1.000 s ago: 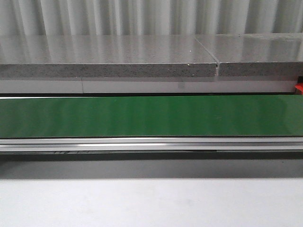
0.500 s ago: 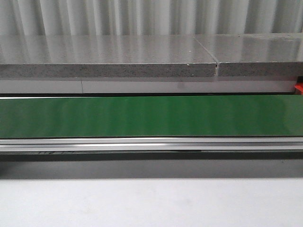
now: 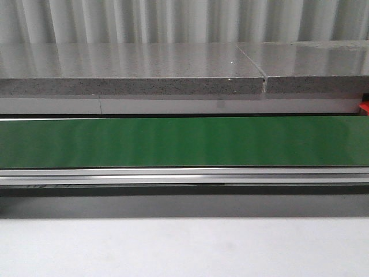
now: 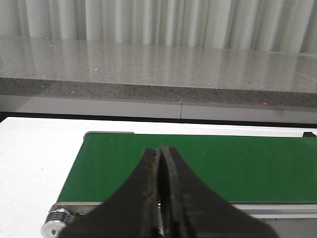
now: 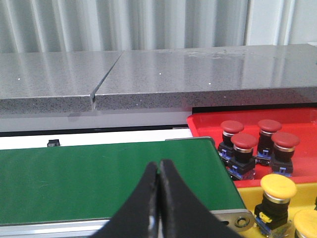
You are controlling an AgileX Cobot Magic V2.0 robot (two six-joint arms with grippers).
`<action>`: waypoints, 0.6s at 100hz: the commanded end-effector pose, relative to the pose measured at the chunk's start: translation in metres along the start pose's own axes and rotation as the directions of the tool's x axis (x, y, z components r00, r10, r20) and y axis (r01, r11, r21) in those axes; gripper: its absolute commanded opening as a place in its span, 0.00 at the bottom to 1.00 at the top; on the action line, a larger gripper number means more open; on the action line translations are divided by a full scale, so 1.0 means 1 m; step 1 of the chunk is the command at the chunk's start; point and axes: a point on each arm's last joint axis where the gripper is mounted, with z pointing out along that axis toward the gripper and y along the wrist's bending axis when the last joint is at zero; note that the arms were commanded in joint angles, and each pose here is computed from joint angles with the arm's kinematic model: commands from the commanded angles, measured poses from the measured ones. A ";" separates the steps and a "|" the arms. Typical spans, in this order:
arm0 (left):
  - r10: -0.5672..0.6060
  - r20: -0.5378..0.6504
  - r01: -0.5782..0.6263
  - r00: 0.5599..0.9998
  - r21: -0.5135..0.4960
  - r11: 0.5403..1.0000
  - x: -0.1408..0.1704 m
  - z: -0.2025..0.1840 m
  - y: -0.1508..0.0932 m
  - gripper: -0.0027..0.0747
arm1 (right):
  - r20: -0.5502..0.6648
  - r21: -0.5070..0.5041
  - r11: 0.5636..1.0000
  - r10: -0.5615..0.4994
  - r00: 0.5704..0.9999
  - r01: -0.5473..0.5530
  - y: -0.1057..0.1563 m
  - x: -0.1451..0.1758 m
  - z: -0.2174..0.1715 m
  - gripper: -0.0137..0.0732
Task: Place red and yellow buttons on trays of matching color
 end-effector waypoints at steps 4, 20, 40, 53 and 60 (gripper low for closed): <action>-0.010 0.064 0.010 0.998 0.002 1.000 0.008 -0.001 0.000 0.01 | 0.105 0.003 1.000 -0.012 0.994 0.011 0.000 -0.013 -0.002 0.08; -0.010 0.064 0.010 0.998 0.002 1.000 0.008 -0.001 0.000 0.01 | 0.105 0.003 1.000 -0.012 0.994 0.011 0.000 -0.013 -0.002 0.08; -0.010 0.064 0.010 0.998 0.002 1.000 0.008 -0.001 0.000 0.01 | 0.105 0.003 1.000 -0.012 0.994 0.011 0.000 -0.013 -0.002 0.08; -0.010 0.064 0.010 0.998 0.002 1.000 0.008 -0.001 0.000 0.01 | 0.105 0.003 1.000 -0.012 0.994 0.011 0.000 -0.013 -0.002 0.08; -0.010 0.064 0.010 0.998 0.002 1.000 0.008 -0.001 0.000 0.01 | 0.105 0.003 1.000 -0.012 0.994 0.011 0.000 -0.013 -0.002 0.08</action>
